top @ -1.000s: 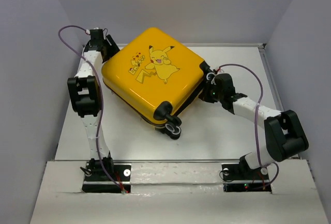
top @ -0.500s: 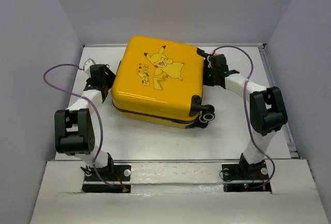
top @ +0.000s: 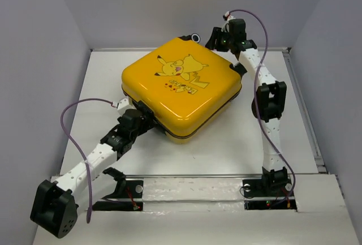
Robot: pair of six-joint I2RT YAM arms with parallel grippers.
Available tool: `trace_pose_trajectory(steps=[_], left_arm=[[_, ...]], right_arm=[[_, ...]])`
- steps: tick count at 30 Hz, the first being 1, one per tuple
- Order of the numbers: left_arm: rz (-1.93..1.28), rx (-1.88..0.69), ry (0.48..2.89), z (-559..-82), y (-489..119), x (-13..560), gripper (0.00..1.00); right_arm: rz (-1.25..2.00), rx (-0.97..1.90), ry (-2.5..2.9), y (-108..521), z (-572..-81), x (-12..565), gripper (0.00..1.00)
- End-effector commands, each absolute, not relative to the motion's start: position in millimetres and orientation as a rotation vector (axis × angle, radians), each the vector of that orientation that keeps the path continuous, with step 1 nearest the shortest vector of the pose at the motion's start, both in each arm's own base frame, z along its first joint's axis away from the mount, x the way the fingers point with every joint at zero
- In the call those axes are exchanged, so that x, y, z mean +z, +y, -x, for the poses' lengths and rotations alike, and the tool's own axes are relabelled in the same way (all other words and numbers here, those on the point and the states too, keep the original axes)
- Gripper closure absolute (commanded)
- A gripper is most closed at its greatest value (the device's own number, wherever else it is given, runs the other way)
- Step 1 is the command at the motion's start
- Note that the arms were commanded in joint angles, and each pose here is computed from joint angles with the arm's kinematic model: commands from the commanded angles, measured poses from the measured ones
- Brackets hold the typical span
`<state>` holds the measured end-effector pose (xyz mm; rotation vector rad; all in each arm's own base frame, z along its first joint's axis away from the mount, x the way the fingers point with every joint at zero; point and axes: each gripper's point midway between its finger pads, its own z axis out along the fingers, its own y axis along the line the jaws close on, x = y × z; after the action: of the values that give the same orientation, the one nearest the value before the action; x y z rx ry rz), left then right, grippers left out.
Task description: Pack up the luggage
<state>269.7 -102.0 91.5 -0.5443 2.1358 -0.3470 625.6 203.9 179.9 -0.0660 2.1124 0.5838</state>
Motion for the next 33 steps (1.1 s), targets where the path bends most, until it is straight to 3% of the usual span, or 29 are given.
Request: trace_pose_trajectory(steps=[1, 2, 4, 7, 8, 9, 10, 11, 12, 13, 14, 16, 17, 23, 25, 26, 28, 33], left_arm=[[0.406, -0.673, 2.087, -254, -166, 133, 0.24], [0.395, -0.655, 2.086, -252, -166, 138, 0.24], [0.378, -0.638, 2.047, -256, -166, 157, 0.24], [0.352, -0.63, 2.006, -260, -165, 176, 0.24], [0.341, -0.631, 1.992, -261, -165, 185, 0.24], [0.333, -0.638, 1.982, -261, -166, 190, 0.23], [0.329, -0.645, 1.977, -261, -167, 193, 0.23], [0.323, -0.663, 1.97, -259, -168, 198, 0.23], [0.322, -0.68, 1.964, -257, -169, 200, 0.23], [0.315, -0.694, 1.959, -255, -171, 202, 0.24], [0.31, -0.711, 1.946, -252, -171, 205, 0.24], [0.291, -0.734, 1.945, -247, -174, 206, 0.24], [0.274, -0.747, 1.946, -242, -176, 206, 0.24], [0.042, -0.827, 1.953, -219, -198, 216, 0.27], [-0.035, -0.87, 1.977, -210, -207, 216, 0.27], [-0.063, -0.878, 1.986, -207, -210, 215, 0.27], [-0.131, -0.937, 2.007, -195, -219, 213, 0.28], [-0.16, -0.972, 1.979, -182, -213, 224, 0.28]], right_arm=[[0.388, 1.07, 1.944, 336, -542, 301, 0.3], [0.383, 1.054, 1.912, 332, -540, 318, 0.21], [0.358, 0.964, 1.841, 312, -534, 359, 0.16], [0.371, 0.855, 1.818, 292, -519, 377, 0.17], [0.377, 0.828, 1.73, 279, -495, 421, 0.2], [0.382, 0.806, 1.794, 273, -486, 394, 0.24], [0.381, 0.799, 1.78, 266, -472, 397, 0.3], [0.379, 0.798, 1.769, 260, -456, 397, 0.44], [0.379, 0.817, 1.592, 244, -412, 456, 0.55], [0.358, 0.835, 1.704, 240, -398, 391, 0.67], [0.331, 0.875, 1.642, 235, -379, 396, 0.86], [0.318, 0.929, 1.556, 220, -320, 398, 0.93], [0.327, 0.975, 1.67, 223, -303, 328, 0.93], [0.317, 1.036, 1.779, 213, -240, 210, 0.91], [0.319, 1.04, 1.786, 211, -234, 198, 0.8], [0.321, 1.038, 1.787, 210, -231, 192, 0.67], [0.322, 1.012, 1.781, 205, -227, 178, 0.57], [0.298, 1.02, 1.767, 202, -224, 166, 0.57]])
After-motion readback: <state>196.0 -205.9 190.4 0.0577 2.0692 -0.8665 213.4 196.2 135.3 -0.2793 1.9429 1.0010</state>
